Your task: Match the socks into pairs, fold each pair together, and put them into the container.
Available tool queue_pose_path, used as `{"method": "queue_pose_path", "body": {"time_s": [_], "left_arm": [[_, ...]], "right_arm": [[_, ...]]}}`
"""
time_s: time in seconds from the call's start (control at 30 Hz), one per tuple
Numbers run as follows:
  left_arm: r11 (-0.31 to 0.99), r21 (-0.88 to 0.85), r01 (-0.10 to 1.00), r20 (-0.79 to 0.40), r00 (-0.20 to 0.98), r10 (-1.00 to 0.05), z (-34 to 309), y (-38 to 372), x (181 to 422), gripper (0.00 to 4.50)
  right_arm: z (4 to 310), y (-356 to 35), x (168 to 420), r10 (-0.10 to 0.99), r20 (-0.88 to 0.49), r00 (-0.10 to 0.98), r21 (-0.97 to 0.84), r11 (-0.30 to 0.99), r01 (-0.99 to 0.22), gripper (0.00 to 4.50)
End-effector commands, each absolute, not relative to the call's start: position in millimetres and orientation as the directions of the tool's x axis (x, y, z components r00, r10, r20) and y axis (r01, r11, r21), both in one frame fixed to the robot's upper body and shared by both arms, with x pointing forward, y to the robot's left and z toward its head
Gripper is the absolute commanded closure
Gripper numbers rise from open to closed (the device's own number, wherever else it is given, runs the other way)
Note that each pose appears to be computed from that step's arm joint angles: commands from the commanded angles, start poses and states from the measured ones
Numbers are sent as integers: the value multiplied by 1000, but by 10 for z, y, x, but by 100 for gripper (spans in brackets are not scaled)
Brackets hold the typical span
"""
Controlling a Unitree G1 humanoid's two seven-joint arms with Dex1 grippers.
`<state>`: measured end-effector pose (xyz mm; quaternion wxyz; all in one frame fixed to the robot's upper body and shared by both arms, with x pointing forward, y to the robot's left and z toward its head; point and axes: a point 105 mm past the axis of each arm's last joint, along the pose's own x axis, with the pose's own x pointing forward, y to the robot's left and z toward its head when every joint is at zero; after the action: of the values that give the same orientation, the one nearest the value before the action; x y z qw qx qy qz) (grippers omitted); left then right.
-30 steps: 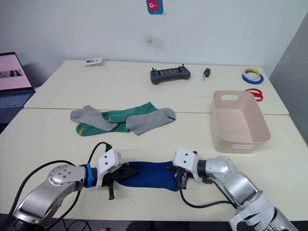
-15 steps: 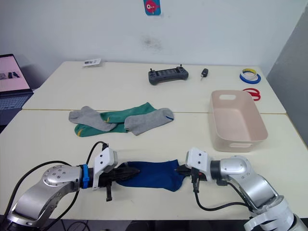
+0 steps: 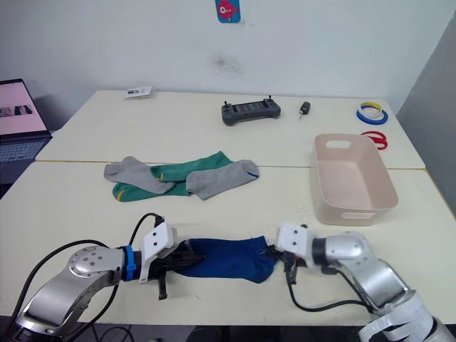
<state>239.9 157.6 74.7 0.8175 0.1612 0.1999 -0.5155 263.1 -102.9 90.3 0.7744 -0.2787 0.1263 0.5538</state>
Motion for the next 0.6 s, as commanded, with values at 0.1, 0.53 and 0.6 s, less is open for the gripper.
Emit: {"method": "queue_pose_path", "body": {"time_s": [0.1, 0.53, 0.6], "left_arm": [[422, 79, 903, -458, 408, -790, 854, 1576, 2397, 450], [411, 89, 907, -474, 401, -784, 821, 1550, 2408, 450], [434, 80, 897, -483, 416, -771, 770, 1590, 2424, 450]], "right_arm": [[1235, -1059, 2688, 816, -434, 382, -364, 229, -903, 447], [915, -515, 2305, 855, -478, 202, -241, 93, -966, 447], [813, -544, 2330, 832, -509, 220, -245, 105, -964, 447]]}}
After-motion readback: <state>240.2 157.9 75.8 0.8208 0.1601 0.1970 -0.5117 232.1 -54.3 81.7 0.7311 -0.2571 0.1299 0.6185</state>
